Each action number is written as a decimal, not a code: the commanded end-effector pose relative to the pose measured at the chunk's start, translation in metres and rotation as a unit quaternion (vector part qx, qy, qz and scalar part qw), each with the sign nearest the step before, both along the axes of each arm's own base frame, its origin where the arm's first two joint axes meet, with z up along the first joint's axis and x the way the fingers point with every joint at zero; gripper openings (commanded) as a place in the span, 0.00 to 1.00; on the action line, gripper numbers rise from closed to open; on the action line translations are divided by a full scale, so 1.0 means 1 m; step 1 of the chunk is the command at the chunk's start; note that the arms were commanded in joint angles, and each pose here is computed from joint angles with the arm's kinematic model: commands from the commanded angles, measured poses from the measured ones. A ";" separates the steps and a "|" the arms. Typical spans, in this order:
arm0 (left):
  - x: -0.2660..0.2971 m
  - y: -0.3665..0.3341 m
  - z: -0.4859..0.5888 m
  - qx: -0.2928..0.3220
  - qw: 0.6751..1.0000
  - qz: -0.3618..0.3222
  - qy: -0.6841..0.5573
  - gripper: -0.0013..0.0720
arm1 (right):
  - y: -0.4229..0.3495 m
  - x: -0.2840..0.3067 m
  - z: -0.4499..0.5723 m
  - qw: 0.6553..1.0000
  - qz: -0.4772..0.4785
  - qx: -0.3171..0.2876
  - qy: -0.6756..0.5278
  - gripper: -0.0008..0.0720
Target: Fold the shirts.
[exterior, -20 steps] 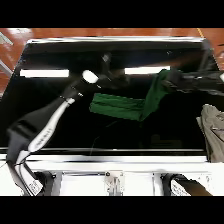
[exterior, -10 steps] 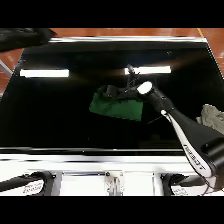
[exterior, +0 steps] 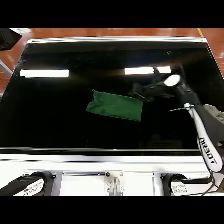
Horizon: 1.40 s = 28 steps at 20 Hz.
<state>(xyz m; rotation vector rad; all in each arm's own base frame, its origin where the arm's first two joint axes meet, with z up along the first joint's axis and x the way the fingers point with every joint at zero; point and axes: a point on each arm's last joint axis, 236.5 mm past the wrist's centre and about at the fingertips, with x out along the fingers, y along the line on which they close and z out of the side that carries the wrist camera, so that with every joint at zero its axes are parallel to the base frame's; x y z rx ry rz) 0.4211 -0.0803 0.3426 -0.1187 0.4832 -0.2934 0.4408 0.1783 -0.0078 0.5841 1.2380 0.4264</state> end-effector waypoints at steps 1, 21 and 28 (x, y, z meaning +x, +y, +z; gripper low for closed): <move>-0.005 0.003 -0.005 0.007 1.000 0.001 0.012 0.07 | -0.081 -0.048 -0.044 0.990 0.000 -0.063 0.127 0.89; -0.007 0.000 -0.015 0.003 1.000 -0.002 0.030 0.07 | -0.180 0.051 0.129 0.978 -0.153 0.099 -0.104 0.09; -0.008 -0.005 -0.014 -0.005 0.999 -0.009 0.031 0.07 | -0.363 -0.024 0.203 0.931 -0.331 -0.007 -0.155 0.09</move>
